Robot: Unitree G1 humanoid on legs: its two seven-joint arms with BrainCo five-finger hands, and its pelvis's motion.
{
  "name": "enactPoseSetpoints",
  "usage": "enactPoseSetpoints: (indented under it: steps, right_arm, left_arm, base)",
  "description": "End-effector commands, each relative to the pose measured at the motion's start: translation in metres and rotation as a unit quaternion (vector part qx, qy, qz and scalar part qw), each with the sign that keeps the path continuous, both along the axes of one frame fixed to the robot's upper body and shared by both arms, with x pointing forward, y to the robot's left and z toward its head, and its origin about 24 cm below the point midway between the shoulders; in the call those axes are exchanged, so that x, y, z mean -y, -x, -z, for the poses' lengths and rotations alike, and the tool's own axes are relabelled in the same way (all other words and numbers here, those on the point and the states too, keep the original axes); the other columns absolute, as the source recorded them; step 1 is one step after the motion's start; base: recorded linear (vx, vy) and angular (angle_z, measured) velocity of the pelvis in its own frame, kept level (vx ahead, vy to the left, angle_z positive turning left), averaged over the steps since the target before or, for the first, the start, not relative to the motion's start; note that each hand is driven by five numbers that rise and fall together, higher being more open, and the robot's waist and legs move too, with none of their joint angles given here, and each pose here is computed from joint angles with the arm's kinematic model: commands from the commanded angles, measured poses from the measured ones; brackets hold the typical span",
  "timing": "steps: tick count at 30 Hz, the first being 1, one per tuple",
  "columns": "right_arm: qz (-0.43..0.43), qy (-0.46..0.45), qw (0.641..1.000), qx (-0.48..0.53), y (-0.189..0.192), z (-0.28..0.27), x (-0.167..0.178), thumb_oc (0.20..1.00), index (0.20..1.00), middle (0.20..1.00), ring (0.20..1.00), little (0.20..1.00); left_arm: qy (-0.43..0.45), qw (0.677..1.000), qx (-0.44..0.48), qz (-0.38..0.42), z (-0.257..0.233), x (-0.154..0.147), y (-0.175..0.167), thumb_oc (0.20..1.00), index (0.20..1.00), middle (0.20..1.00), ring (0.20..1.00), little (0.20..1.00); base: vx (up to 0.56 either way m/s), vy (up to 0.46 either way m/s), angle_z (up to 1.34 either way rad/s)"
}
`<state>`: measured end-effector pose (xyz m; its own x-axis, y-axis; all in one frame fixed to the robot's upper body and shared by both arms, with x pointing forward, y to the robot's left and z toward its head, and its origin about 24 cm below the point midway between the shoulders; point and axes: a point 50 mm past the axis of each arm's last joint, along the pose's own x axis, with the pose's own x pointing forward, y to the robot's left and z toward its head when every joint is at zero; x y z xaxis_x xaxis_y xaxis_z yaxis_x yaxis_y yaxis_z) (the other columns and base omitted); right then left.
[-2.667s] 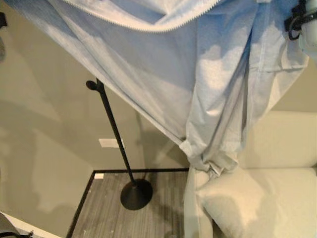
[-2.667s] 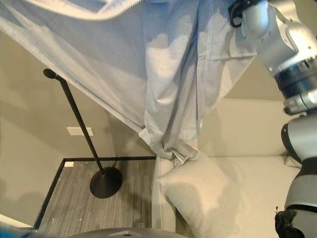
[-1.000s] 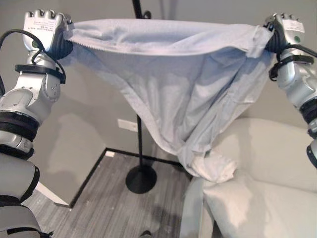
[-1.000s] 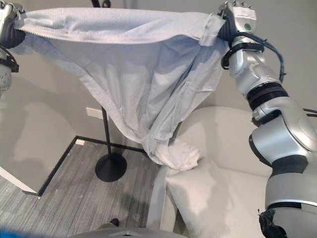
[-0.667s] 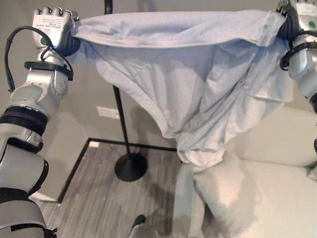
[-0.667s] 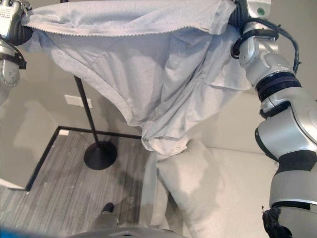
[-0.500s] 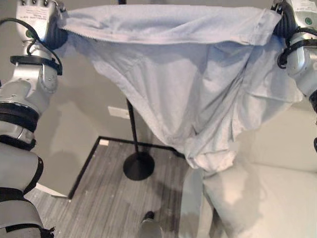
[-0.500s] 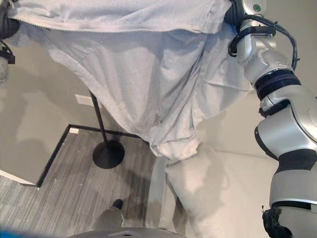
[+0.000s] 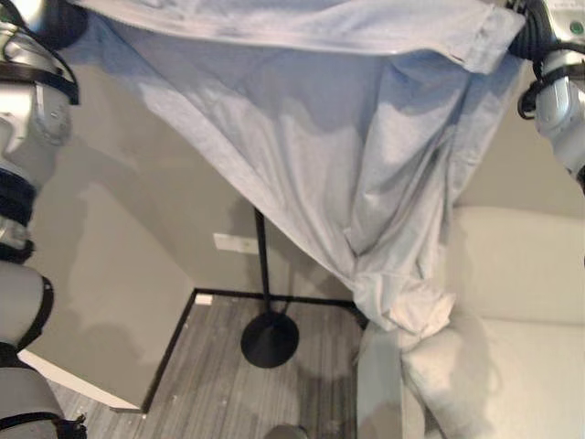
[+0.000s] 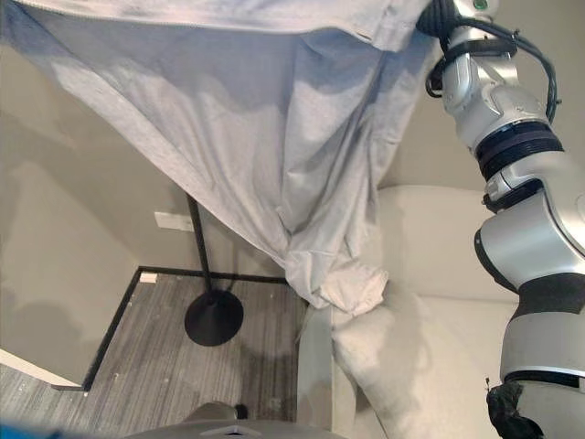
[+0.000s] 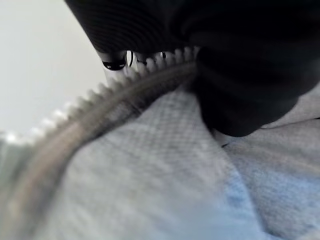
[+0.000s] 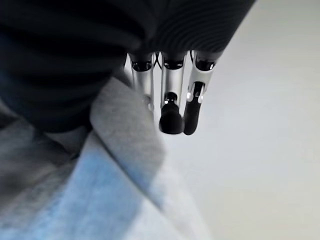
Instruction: Hang the clothes on the sofa on the clothes rack.
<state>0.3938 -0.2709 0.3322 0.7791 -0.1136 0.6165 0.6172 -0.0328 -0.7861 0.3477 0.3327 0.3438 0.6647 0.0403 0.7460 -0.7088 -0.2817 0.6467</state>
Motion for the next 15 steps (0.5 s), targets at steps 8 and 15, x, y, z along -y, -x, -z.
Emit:
enactPoseSetpoints:
  steps: [8,15]
  right_arm:
    - [0.109,0.003,0.994,-0.004,0.015,-0.026,0.035,0.2,0.2,0.2,0.2,0.2]
    - [0.091,-0.027,0.995,-0.022,0.005,-0.005,0.027,0.2,0.2,0.2,0.2,0.2]
  left_arm:
    - [0.017,0.98,-0.04,-0.192,-0.024,-0.052,0.024,0.2,0.2,0.2,0.2,0.2]
    - [0.04,0.983,-0.049,-0.174,-0.013,-0.044,0.014,0.2,0.2,0.2,0.2,0.2]
  base:
    - [0.11,0.093,-0.06]
    - [-0.01,0.048,0.07]
